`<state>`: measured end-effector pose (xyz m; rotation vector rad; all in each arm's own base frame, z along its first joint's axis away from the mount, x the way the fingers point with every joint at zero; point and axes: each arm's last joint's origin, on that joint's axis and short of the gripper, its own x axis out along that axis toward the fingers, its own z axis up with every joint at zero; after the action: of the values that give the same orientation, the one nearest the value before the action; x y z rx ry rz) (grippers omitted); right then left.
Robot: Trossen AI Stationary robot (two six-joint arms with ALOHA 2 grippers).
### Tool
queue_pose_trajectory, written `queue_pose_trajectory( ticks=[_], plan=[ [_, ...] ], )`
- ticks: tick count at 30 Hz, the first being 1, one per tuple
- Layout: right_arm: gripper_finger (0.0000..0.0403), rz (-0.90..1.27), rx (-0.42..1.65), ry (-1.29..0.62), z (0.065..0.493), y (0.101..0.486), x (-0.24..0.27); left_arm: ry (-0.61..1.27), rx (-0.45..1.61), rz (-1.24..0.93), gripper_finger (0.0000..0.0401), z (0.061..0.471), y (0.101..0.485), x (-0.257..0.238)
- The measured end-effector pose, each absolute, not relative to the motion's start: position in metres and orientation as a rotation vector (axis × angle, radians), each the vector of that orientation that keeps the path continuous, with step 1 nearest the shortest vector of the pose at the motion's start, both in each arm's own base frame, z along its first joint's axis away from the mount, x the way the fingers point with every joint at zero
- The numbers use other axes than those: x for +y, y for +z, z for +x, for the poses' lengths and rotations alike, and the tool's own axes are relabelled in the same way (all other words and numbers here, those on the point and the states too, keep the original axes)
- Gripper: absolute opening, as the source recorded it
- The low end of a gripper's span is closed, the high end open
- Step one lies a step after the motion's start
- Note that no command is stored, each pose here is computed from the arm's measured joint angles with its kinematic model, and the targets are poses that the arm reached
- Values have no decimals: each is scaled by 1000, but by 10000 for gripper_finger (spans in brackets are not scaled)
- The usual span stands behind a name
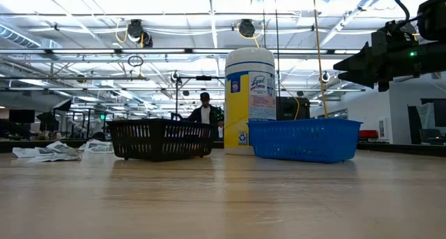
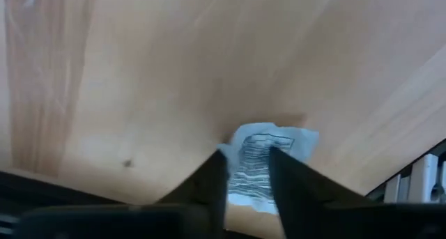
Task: Pick & Place First Aid Supplies
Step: Put the towelette pack into the yellow bin
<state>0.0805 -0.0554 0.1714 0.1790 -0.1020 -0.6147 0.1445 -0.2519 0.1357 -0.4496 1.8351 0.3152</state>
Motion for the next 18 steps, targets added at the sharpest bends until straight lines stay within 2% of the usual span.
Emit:
queue_pose_trajectory(
  ticks=[4,5,12,18],
  plan=[
    [254,179,-101,-615,80,171,-55,313,1831,-440,24,145,135,-251],
    [254,179,-102,-615,80,171,-55,308,1830,-436,13,145,135,-251],
    [254,179,-102,-615,80,171,-55,283,1797,-392,4,153,145,-237],
    [254,179,-102,-615,80,171,-55,260,1756,-401,2,158,180,-209]
  ],
)
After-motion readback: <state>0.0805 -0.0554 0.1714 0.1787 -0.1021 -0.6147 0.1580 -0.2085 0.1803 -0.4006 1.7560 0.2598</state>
